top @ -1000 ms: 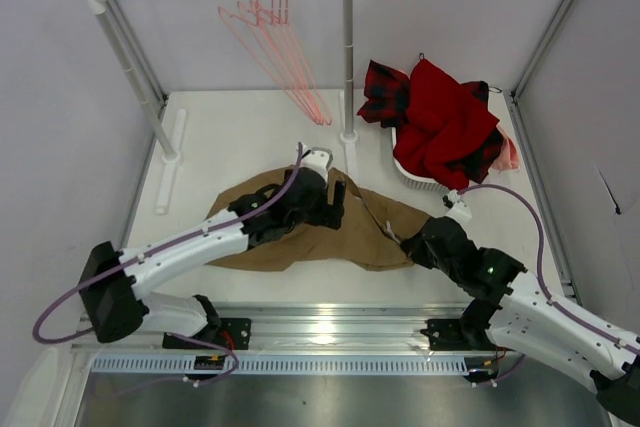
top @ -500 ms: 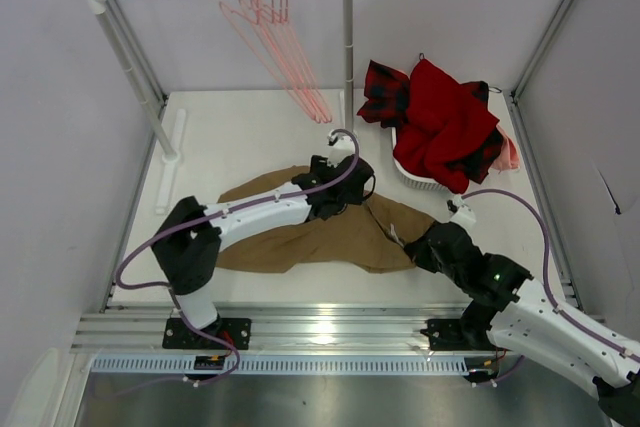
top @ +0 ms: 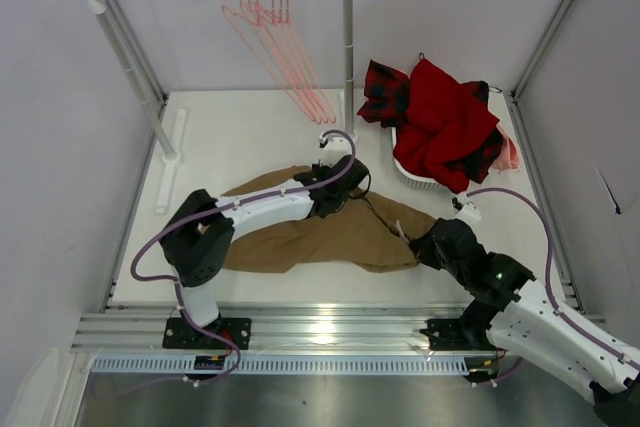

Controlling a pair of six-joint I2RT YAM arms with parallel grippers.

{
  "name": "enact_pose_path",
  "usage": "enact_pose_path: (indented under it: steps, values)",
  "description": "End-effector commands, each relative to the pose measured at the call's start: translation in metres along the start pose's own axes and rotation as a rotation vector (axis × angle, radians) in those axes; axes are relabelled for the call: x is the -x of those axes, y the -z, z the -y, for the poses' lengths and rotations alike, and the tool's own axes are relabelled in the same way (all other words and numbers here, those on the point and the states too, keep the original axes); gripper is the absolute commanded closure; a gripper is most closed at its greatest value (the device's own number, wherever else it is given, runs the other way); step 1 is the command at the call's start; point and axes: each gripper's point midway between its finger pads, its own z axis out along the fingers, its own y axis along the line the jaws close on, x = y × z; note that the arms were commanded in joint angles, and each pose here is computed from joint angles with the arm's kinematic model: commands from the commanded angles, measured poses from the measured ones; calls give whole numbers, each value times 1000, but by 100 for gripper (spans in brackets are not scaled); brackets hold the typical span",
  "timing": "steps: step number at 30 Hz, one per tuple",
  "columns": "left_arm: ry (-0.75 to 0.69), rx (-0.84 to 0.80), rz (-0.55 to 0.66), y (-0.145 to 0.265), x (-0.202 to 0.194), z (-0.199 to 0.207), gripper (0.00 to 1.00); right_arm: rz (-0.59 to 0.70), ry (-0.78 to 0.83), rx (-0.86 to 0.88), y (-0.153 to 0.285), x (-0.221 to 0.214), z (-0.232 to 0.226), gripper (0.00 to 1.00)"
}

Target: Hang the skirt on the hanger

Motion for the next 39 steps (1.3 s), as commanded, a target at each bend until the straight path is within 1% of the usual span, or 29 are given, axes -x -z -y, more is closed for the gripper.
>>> enact_pose_path:
  steps: [1, 3, 5, 8, 9, 10, 11, 13, 14, 16, 17, 18, 19, 20, 21, 22, 23, 24, 26, 28, 29, 30, 31, 33, 34, 35, 39]
  values:
    - [76, -22, 76, 12, 20, -4, 89, 19, 3, 9, 1, 10, -4, 100]
    - [71, -37, 79, 16, 16, -7, 100, 12, -1, 15, 0, 9, -6, 100]
    - [93, -80, 94, 26, 23, -7, 100, 9, -5, 12, -2, 9, -6, 100]
    - [120, -115, 107, 41, 22, -15, 100, 4, -4, 11, -4, 10, -8, 100]
    - [108, -109, 88, 40, 6, -24, 100, 7, -4, 10, -5, 11, -8, 100]
    - [144, -147, 119, 53, 17, -25, 100, 8, -11, 13, -5, 12, -9, 100]
    - [159, -163, 131, 59, 19, -26, 100, 6, -13, 11, -6, 12, -10, 100]
    - [155, -166, 126, 65, 2, -37, 100, 2, -15, 10, -7, 12, -11, 100]
    - [188, -194, 155, 78, 11, -41, 100, -3, -13, 18, -7, 12, -13, 100]
    - [202, -224, 156, 81, 0, -46, 100, -14, -6, 19, -8, 10, -13, 100]
    - [212, -260, 167, 88, 2, -45, 95, -23, -4, 27, -10, 8, -15, 100]
    - [215, -280, 178, 90, 6, -42, 88, -27, -2, 32, -10, 7, -17, 100]
    - [233, -307, 207, 95, 21, -34, 81, -30, 1, 36, -11, 6, -17, 100]
    - [199, -297, 194, 89, 18, -30, 66, -35, 4, 36, -11, 5, -17, 100]
    - [175, -296, 191, 86, 19, -25, 57, -39, 5, 34, -12, 4, -16, 100]
    - [140, -284, 174, 82, 15, -20, 51, -40, 6, 36, -11, 4, -17, 100]
    - [139, -289, 213, 89, 42, -10, 44, -41, 10, 29, -11, 4, -15, 100]
    - [89, -254, 176, 72, 29, -2, 41, -37, 8, 28, -10, 5, -15, 100]
    - [63, -232, 169, 68, 41, 11, 33, -32, 6, 25, -9, 5, -13, 100]
    - [27, -187, 142, 48, 31, 20, 27, -21, 1, 24, -7, 8, -13, 100]
    - [13, -170, 134, 42, 28, 21, 21, -20, -2, 23, -6, 8, -12, 100]
    - [17, -162, 150, 40, 37, 26, 19, -18, -3, 27, -5, 9, -13, 100]
    - [-7, -146, 131, 30, 29, 29, 18, -8, -7, 29, -4, 11, -13, 100]
    - [-9, -132, 132, 25, 34, 34, 18, -7, -12, 24, -3, 11, -11, 100]
    - [-19, -104, 121, 16, 28, 32, 19, -8, -11, 25, -2, 10, -11, 100]
    - [5, -92, 119, 13, 31, 33, 22, -1, -15, 27, -1, 12, -11, 100]
    - [24, 23, 61, -5, 17, 11, 31, 5, -11, 23, 0, 14, -11, 100]
